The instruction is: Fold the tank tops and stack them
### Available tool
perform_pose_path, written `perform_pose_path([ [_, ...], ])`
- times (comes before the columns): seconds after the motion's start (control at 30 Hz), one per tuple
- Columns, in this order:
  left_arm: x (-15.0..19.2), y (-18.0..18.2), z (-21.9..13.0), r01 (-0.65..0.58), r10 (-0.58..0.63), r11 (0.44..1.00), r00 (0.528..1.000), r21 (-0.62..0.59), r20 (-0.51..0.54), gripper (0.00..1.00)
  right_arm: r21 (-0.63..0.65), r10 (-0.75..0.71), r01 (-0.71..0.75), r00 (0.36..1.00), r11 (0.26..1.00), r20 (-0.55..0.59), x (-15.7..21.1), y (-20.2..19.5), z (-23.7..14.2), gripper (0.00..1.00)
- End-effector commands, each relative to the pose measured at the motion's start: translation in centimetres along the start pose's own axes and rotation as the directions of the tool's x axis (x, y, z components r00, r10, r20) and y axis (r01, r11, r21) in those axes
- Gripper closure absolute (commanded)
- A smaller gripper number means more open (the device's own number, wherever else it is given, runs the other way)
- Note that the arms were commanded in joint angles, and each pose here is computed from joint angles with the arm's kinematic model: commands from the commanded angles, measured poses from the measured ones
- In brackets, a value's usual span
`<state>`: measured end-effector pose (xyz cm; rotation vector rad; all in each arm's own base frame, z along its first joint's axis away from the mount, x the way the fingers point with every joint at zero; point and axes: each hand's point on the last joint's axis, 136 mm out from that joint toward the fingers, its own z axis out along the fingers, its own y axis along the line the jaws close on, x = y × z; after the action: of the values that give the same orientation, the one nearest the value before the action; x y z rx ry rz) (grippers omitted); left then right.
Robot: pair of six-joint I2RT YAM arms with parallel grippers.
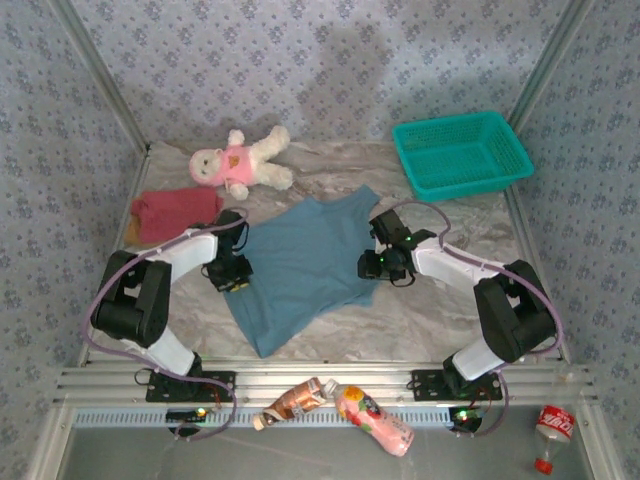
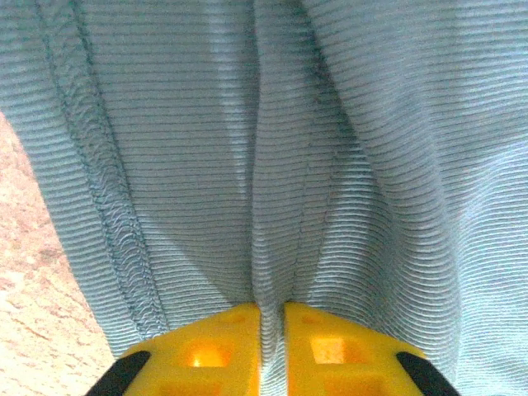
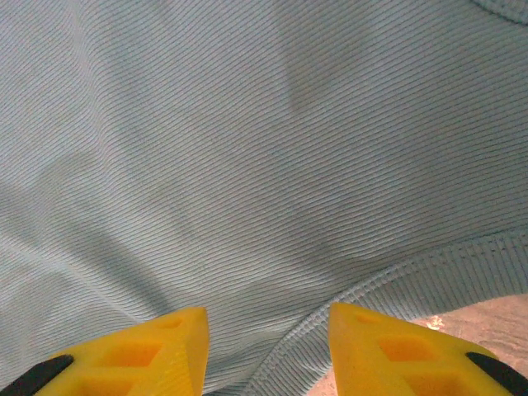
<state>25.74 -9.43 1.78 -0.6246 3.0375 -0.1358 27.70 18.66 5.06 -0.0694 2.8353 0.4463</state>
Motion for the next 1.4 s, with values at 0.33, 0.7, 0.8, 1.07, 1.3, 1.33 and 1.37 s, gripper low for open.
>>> perform_pose_path([
  [0.33, 0.0, 1.1, -1.0, -0.052, 0.052, 0.996, 0.999, -0.075, -0.007, 0.9, 0.009, 0.005, -0.005, 1.0, 1.0, -0.029, 1.1, -1.0, 1.3, 0.57],
  [0.7, -0.9, 0.2, -1.1, -0.055, 0.056, 0.997, 0.998, -0.046, 0.005, 0.85, 0.009, 0.025, -0.024, 0.999, 1.0, -0.04, 1.8, -1.3, 1.7, 0.58],
  [0.8, -0.9, 0.2, -1.1, -0.06, 0.06, 0.997, 0.998, -0.049, 0.005, 0.85, 0.007, 0.025, -0.025, 0.999, 1.0, -0.039, 1.8, -1.2, 1.7, 0.58],
  [1.07, -0.9, 0.5, -0.4, -0.075, 0.074, 0.995, 0.997, -0.069, -0.015, 0.89, 0.001, 0.026, -0.026, 0.999, 1.0, -0.044, 1.7, -1.1, 1.9, 0.58],
  [1.3, -0.8, 1.6, -1.5, -0.092, 0.091, 0.989, 0.996, -0.116, -0.015, 1.0, 0.006, 0.028, -0.027, 0.998, 1.0, -0.052, 2.1, -1.4, 1.8, 0.58],
  [1.33, -0.7, 1.9, -1.8, -0.092, 0.09, 0.988, 0.996, -0.123, -0.019, 1.0, 0.01, 0.03, -0.03, 0.998, 1.0, -0.056, 2.2, -1.5, 1.9, 0.58],
  [1.37, -0.3, 2.3, -2.0, -0.093, 0.09, 0.987, 0.996, -0.131, -0.03, 1.0, 0.011, 0.035, -0.035, 0.998, 0.999, -0.058, 2.3, -1.6, 2.0, 0.58],
])
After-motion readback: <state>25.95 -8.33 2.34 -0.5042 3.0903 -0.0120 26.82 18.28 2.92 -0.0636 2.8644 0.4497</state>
